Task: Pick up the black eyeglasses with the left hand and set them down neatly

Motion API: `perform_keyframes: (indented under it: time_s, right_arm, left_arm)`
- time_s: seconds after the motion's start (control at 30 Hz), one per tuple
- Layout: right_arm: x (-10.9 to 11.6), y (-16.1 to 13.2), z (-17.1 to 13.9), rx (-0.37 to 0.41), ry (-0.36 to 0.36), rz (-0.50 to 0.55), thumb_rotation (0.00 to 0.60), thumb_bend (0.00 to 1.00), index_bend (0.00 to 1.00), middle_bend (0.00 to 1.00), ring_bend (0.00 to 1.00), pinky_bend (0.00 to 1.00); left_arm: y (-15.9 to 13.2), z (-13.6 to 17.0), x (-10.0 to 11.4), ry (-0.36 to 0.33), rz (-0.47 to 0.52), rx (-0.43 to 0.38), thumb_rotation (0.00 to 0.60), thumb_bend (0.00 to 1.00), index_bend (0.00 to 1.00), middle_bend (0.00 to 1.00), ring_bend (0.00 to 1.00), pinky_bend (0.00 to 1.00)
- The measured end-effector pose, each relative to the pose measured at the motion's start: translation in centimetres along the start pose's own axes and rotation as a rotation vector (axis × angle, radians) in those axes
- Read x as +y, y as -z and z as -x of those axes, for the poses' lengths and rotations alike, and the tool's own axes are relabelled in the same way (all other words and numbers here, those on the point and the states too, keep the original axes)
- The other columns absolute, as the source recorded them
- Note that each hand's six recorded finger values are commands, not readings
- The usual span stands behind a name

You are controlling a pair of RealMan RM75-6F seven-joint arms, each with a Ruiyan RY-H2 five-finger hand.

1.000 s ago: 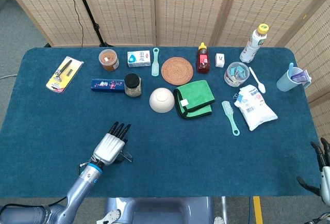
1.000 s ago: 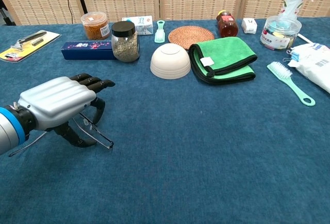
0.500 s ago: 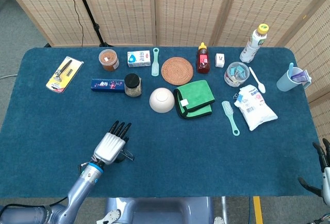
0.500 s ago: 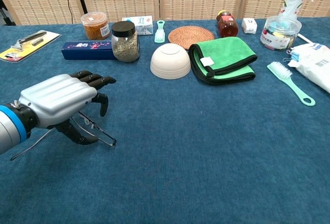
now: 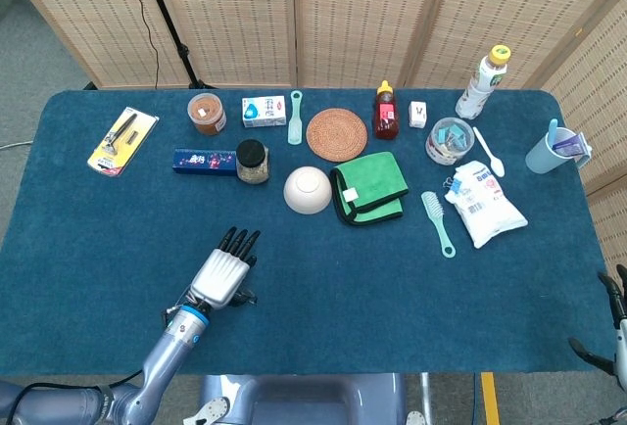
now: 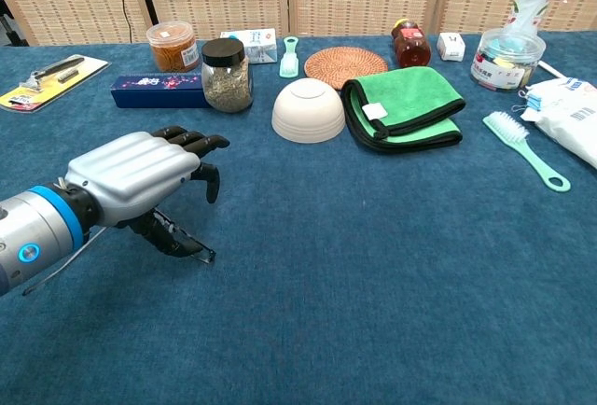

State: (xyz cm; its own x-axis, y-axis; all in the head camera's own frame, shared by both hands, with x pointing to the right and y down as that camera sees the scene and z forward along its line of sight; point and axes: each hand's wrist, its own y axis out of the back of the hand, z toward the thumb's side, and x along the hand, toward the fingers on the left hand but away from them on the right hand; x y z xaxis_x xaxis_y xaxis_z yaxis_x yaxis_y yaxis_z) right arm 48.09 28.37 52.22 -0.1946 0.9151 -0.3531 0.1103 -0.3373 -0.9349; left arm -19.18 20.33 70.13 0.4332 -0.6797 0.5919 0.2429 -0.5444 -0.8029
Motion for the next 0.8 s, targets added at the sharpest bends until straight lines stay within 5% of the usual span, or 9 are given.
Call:
perform_keyframes:
  time_s: [0.5,0.8]
  right_arm:
    - [0.0,0.0,0.1,0.001,0.0,-0.001,0.6,0.11,0.11,0.02,0.05,0.2]
    - [0.0,0.0,0.1,-0.001,-0.001,-0.002,0.6,0.11,0.11,0.02,0.05,0.2]
  left_arm:
    - [-1.3,-2.8,1.9,-0.051,0.04,0.054,0.415,0.2,0.37,0.03,0.0,0.0]
    - [-0.2,-1.4,2.0,-0.054,0.022,0.022,0.411,0.2,0.37,0.03,0.0,0.0]
